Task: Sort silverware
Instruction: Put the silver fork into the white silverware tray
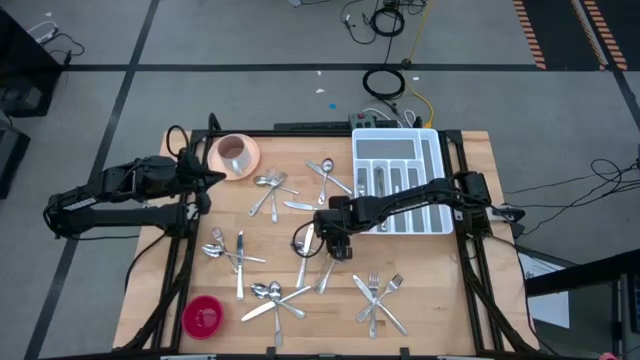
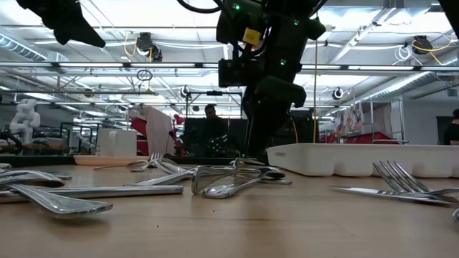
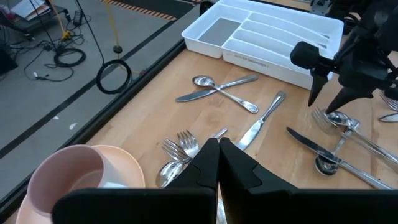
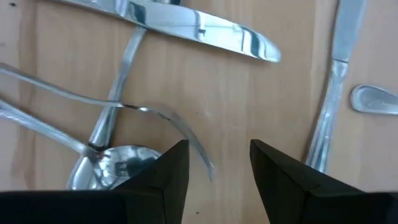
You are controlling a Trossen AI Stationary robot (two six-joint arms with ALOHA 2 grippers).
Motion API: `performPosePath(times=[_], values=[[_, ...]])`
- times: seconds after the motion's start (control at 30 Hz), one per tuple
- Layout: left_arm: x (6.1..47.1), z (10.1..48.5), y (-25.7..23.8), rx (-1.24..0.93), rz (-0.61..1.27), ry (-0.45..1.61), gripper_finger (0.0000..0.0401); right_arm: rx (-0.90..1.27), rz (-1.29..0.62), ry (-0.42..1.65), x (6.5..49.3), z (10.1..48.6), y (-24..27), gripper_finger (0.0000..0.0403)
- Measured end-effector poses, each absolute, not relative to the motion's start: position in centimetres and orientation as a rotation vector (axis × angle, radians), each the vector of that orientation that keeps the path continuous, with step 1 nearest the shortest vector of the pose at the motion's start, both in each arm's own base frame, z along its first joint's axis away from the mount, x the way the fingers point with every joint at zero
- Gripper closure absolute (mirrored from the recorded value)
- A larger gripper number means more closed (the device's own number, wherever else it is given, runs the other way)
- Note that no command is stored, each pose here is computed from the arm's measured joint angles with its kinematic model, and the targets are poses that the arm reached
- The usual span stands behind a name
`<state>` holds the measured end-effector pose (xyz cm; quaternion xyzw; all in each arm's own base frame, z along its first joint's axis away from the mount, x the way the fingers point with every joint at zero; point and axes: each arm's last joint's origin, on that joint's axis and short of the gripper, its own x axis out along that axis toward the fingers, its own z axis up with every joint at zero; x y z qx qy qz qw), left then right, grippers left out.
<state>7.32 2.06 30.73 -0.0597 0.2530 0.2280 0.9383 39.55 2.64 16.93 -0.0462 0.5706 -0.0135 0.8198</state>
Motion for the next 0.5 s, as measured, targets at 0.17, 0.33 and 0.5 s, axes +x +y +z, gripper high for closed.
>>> performPosePath(times=[0.17,0.33,0.5], values=[[7.3,30.7,2.1,-0.120,0.471,0.516,0.0394,-0.127,-0.009,1.216,39.5,16.9,2.7,0.0239],[7.3,30.7,2.1,-0.119,0.472,0.517,0.0394,-0.133,-0.004,1.230,39.6,16.4,2.7,0.0239],[7.3,30.7,2.1,-0.120,0.473,0.517,0.0394,-0.142,0.004,1.244,39.9,15.2,2.8,0.0239]])
